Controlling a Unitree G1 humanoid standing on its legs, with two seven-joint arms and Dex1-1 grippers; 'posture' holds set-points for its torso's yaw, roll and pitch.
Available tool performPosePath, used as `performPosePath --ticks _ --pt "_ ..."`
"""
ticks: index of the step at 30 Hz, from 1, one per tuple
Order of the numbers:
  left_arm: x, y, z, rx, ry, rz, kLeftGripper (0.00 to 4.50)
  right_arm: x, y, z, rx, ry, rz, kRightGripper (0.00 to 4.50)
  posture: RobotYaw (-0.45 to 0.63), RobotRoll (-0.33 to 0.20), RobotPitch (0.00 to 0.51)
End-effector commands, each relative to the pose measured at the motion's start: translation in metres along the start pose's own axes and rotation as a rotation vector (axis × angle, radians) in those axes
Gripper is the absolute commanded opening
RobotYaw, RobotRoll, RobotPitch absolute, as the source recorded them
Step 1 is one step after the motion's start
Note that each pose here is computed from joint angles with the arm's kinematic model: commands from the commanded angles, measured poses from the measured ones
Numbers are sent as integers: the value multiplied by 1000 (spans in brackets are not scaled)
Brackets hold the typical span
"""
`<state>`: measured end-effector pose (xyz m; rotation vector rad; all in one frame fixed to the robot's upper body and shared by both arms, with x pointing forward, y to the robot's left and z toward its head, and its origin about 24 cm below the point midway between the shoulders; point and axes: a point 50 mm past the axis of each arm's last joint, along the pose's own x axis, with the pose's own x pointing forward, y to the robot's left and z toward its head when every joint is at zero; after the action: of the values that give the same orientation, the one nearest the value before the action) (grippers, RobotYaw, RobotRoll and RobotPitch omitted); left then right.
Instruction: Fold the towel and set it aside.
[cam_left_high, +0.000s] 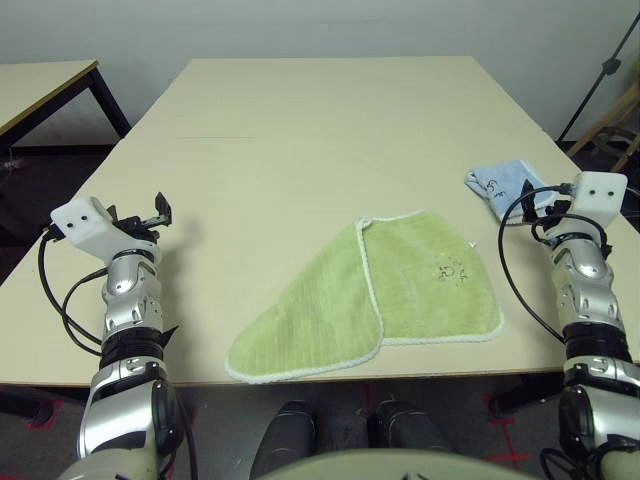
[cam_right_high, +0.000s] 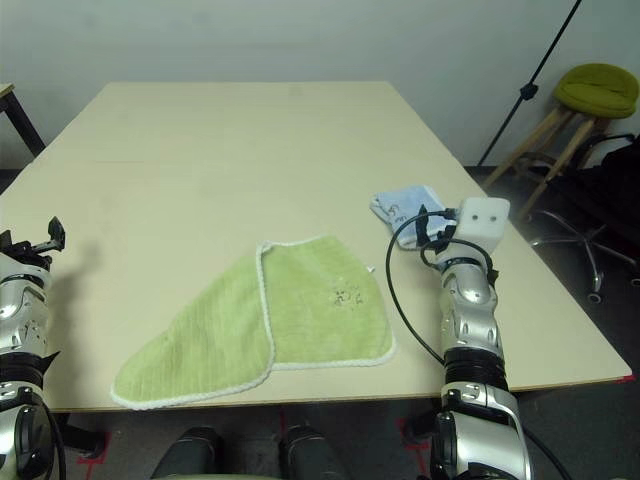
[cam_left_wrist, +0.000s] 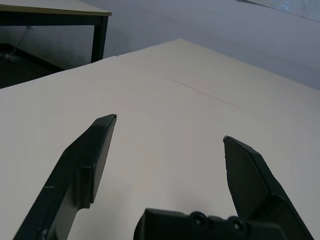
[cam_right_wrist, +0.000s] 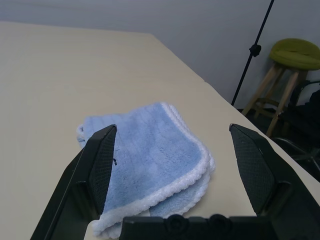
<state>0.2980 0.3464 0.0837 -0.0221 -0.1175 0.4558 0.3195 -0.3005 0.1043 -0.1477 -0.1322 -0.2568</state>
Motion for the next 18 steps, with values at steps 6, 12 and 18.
performPosePath --ticks 6,12,18 --pt "-3 -2 -4 -8 12 -23 4500 5 12 7 21 -6 57 4455 45 0 64" --pt "-3 -20 5 -8 -10 -228 4500 12 27 25 51 -8 162 4455 32 0 50" --pt "-4 -36 15 -36 10 -523 4500 17 50 49 127 53 339 4455 52 0 46"
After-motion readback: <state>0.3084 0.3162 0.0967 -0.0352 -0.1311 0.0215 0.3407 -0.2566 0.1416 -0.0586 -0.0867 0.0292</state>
